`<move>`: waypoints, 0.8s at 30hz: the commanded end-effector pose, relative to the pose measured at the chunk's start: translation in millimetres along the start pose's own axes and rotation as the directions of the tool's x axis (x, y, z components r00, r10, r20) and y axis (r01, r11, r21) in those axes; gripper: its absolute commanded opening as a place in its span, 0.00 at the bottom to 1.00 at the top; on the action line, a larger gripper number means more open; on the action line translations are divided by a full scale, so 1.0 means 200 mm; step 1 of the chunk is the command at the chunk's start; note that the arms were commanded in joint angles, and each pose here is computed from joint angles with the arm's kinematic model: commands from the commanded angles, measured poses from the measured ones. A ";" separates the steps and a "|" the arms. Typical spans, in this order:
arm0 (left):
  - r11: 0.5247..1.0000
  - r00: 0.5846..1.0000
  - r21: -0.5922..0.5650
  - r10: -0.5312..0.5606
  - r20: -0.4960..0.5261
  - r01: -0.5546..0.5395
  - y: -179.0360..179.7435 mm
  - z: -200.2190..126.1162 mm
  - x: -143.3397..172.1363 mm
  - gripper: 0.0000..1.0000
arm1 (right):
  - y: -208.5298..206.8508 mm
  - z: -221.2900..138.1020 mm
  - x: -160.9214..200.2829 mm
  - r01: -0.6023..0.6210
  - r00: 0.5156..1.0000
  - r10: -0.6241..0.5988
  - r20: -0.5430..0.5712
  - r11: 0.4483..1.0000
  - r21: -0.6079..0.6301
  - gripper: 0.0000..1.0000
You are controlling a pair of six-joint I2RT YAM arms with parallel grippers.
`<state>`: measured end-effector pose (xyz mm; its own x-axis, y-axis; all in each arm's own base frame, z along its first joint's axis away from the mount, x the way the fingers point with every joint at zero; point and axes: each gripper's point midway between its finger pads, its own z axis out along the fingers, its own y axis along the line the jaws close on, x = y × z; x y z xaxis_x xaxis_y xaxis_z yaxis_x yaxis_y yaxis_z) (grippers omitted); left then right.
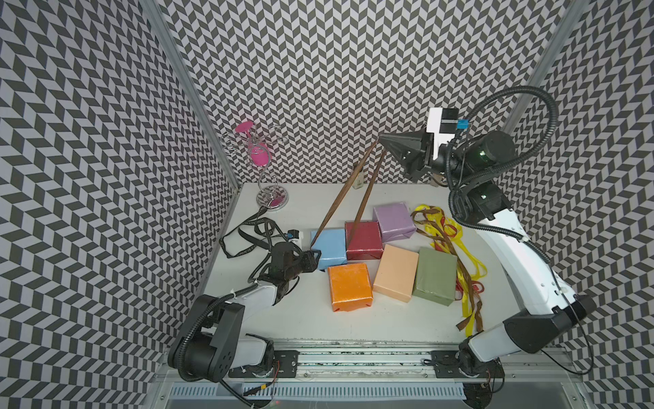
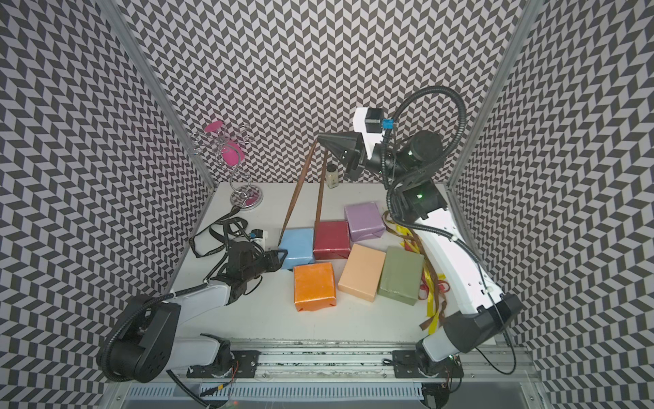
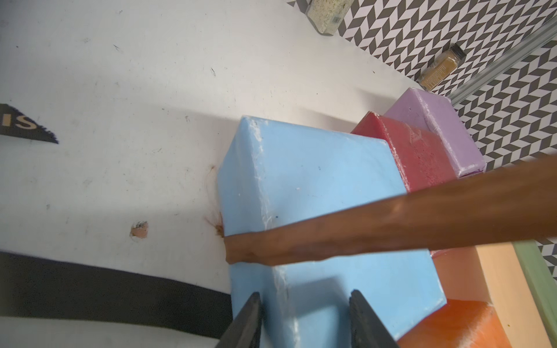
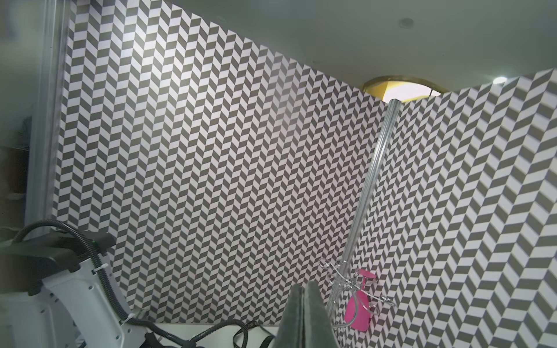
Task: Untie the ribbon bows on the gift boxes
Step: Pull the ribbon from the gift box.
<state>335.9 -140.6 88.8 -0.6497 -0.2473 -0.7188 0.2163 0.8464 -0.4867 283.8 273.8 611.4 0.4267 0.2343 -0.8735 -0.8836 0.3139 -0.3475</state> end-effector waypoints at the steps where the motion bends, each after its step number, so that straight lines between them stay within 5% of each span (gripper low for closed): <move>1: 0.999 0.998 -0.040 -0.008 -0.059 0.006 0.05 0.01 0.10 0.47 | 0.00 -0.11 -0.37 0.218 0.968 -0.232 0.096 0.966 0.140 0.00; 24: 0.998 0.997 -0.065 -0.003 -0.075 -0.002 0.08 0.02 0.13 0.47 | 0.14 -0.57 -1.07 0.521 0.772 -0.635 0.018 0.648 0.555 0.00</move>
<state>337.0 -139.8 87.8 -0.6467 -0.2448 -0.7224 0.2150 0.8502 -0.4805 163.2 150.0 734.3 0.8596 0.0557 -0.5079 -0.3556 0.7789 -0.5165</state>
